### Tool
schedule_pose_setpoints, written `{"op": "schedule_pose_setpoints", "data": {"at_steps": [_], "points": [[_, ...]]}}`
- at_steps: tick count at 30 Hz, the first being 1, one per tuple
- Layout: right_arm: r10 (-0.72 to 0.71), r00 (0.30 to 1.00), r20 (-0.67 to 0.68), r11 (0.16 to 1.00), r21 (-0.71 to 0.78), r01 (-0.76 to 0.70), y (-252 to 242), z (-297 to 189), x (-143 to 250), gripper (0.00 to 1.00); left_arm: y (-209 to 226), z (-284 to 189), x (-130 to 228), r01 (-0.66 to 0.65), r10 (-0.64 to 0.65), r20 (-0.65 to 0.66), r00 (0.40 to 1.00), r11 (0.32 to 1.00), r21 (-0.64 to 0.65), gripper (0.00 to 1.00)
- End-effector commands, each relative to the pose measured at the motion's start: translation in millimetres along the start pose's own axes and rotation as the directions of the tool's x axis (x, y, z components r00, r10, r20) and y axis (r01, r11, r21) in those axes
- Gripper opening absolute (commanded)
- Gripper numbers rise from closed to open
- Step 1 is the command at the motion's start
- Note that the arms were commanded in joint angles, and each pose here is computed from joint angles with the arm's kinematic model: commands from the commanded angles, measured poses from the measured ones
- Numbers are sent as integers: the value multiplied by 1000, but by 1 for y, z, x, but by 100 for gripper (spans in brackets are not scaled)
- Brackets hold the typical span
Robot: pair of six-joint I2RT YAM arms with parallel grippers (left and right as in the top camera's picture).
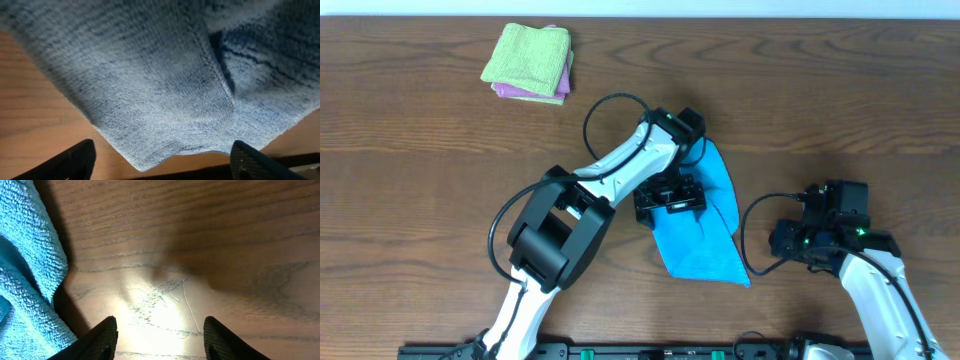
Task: Fold the cloth
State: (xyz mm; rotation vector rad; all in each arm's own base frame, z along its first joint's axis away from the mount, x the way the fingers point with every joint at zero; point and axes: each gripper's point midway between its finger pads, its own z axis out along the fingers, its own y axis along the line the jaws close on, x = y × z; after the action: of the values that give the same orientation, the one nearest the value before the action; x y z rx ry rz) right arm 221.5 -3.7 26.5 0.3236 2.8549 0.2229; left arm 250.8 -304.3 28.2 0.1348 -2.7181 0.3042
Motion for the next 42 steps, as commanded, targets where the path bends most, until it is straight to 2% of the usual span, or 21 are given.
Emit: {"op": "schedule_pose_setpoints", "data": {"at_steps": [1,6,11,14,15,16,18,19,20,25,28,34,39,42], "points": [[10,1000,8,1000,5,-10,-1,-1,0,56,6,8,-9,38,-37,14,999,999,-33,82],[10,1000,8,1000,5,-10,-1,-1,0,56,6,9,-17,55,-53,48,997,998,-36,87],[10,1000,8,1000,5,-10,-1,-1,0,56,11,22,-16,74,-73,8,997,996,-57,85],[10,1000,7,1000,5,-10,-1,-1,0,55,14,28,-13,85,-87,-24,996,994,-64,66],[10,1000,7,1000,5,-11,-1,-1,0,55,14,28,-13,85,-87,-25,996,994,-66,65],[10,1000,7,1000,5,-11,-1,-1,0,55,14,28,-13,85,-87,-25,996,994,-65,59],[10,1000,7,1000,5,-10,-1,-1,0,55,14,28,-13,86,-88,-26,996,994,-63,22],[10,1000,6,1000,5,-10,-1,-1,0,55,14,28,-13,86,-88,-27,996,994,-64,9],[10,1000,7,1000,5,-11,-1,-1,0,55,14,28,-13,86,-88,-27,996,994,-64,6],[10,1000,7,1000,5,-10,-1,-1,0,55,18,26,-11,81,-84,-43,996,994,-69,6],[10,1000,7,1000,5,-10,-1,-1,0,56,25,19,1,78,-85,-117,989,995,-65,6],[10,1000,3,1000,-28,-10,5,-1,1,56,71,-5,29,122,-171,-228,959,969,-217,6],[-18,999,-34,976,-218,10,38,-5,9,57,72,-9,19,141,-179,-230,957,975,-170,6],[-18,997,-73,927,-376,-11,64,-12,19,57,68,-8,12,141,-169,-212,963,980,-142,6]]}}
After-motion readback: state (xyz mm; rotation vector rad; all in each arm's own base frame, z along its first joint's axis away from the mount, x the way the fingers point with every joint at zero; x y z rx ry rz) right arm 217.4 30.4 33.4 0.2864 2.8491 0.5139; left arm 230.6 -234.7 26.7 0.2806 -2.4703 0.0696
